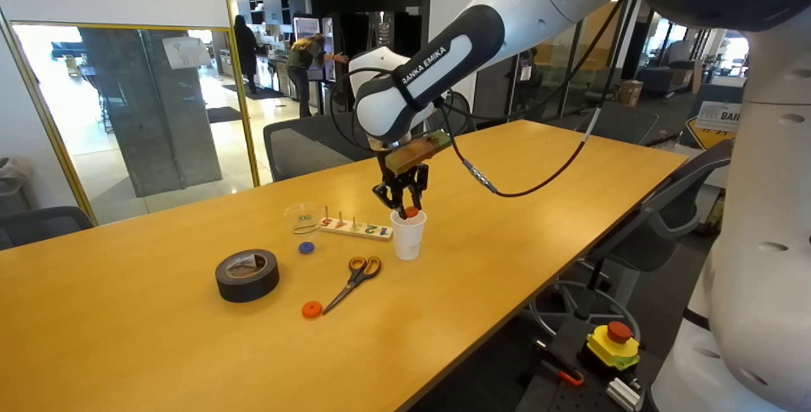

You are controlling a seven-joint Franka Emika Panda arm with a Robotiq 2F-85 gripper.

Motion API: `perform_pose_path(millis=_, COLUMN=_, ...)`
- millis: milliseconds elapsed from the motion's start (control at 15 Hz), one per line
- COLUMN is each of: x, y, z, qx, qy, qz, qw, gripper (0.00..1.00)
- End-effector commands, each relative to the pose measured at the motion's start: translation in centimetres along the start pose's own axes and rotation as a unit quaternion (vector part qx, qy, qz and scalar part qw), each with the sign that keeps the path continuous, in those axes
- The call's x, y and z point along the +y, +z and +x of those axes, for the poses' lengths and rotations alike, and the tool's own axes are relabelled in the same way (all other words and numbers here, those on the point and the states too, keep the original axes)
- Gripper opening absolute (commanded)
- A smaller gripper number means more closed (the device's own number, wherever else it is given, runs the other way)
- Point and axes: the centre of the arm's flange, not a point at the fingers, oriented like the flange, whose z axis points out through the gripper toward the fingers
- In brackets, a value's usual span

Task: Put two round orange blocks in the white cup then put the round blue block in the clear cup, then put the remaining round orange blocks in the white cup

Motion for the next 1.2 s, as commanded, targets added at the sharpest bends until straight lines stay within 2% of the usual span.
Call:
perform_pose_path(millis=0, x=0.6, y=0.6, z=0.2, qx=-0.001, qy=0.011, qz=0.014, qw=0.9998, gripper=0.21)
perform_pose_path(millis=67, x=0.6, y=0.8, z=0.3, qx=-0.003, qy=0.011, qz=0.015, qw=0.9998, gripper=0.21)
perform_pose_path(millis=133, x=0.7, y=1.0, z=0.4, qx=-0.006, qy=0.013, qz=0.017, qw=0.9998, gripper=0.34)
perform_pose_path(millis=200, x=0.7, y=1.1, z=0.5, qx=-0.008, qy=0.015, qz=0.019, qw=0.9997, gripper=0.67)
perform_pose_path(millis=333, x=0.7, y=1.4, z=0.6, qx=-0.010, qy=0.018, qz=0.023, qw=0.9995, gripper=0.73)
perform_pose_path(millis=533, x=0.5, y=1.1, z=0.6, qx=-0.006, qy=0.019, qz=0.025, qw=0.9995, gripper=0.96)
perform_pose_path(millis=667, x=0.0, y=0.3, z=0.2, qx=0.010, qy=0.000, qz=0.032, qw=0.9994, gripper=1.00)
perform_pose_path(millis=800, x=-1.8, y=-0.6, z=-0.2, qx=0.035, qy=-0.048, qz=0.042, qw=0.9974, gripper=1.00)
perform_pose_path(millis=1000, x=-6.1, y=-1.2, z=-1.4, qx=0.066, qy=-0.124, qz=0.060, qw=0.9882, gripper=1.00)
perform_pose_path(millis=1133, x=-9.1, y=-1.2, z=-2.3, qx=0.081, qy=-0.175, qz=0.068, qw=0.9789, gripper=1.00)
